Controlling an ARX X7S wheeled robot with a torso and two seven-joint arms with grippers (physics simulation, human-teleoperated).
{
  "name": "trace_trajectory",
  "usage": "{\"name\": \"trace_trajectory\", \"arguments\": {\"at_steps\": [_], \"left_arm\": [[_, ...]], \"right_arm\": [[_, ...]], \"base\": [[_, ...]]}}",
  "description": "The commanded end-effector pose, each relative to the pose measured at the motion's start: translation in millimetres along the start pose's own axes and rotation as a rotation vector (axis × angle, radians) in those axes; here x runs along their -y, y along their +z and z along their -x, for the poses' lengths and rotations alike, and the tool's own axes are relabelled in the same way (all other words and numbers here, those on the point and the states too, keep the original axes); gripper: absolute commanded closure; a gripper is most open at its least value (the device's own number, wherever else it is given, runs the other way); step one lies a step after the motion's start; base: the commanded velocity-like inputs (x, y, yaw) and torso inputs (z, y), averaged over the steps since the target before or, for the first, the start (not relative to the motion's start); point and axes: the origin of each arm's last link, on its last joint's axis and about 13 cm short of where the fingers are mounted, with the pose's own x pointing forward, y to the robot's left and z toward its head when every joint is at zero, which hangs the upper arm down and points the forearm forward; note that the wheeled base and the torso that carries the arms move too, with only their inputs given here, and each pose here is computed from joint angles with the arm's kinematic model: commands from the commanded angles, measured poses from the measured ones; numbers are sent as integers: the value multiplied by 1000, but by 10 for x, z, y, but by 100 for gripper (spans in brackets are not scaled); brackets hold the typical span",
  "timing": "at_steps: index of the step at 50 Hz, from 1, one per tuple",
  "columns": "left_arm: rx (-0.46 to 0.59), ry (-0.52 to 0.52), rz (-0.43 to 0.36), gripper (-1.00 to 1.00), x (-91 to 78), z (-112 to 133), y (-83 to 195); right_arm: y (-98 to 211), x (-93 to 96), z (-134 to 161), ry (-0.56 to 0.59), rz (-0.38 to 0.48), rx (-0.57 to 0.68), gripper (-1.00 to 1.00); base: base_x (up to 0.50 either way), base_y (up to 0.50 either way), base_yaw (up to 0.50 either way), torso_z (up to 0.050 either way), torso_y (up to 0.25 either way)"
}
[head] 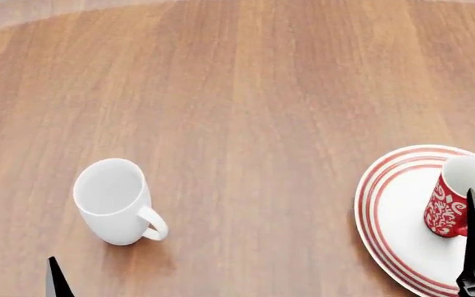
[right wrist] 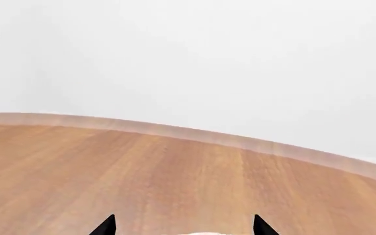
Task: Pick up the red mug and put it on the plate
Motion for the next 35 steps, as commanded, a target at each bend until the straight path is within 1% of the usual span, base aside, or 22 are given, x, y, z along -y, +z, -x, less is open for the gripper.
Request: {"name": "trace_trajectory", "arguments": {"at_steps": [1,18,25,35], "left_arm": [[2,0,0,-100,0,-1,0],[4,0,0,-100,1,-1,1],[7,1,-1,-100,0,-1,0],[7,1,1,-100,2,-2,2]], "right_arm": [[167,-85,54,22,20,47,-100],[326,-205,97,53,50,86,-100],[353,-278,114,78,63,101,-100],[393,-319,153,99,81,116,-100]], "base": [[0,0,0,0,0],[0,0,0,0,0],[0,0,0,0,0],[0,0,0,0,0]]}}
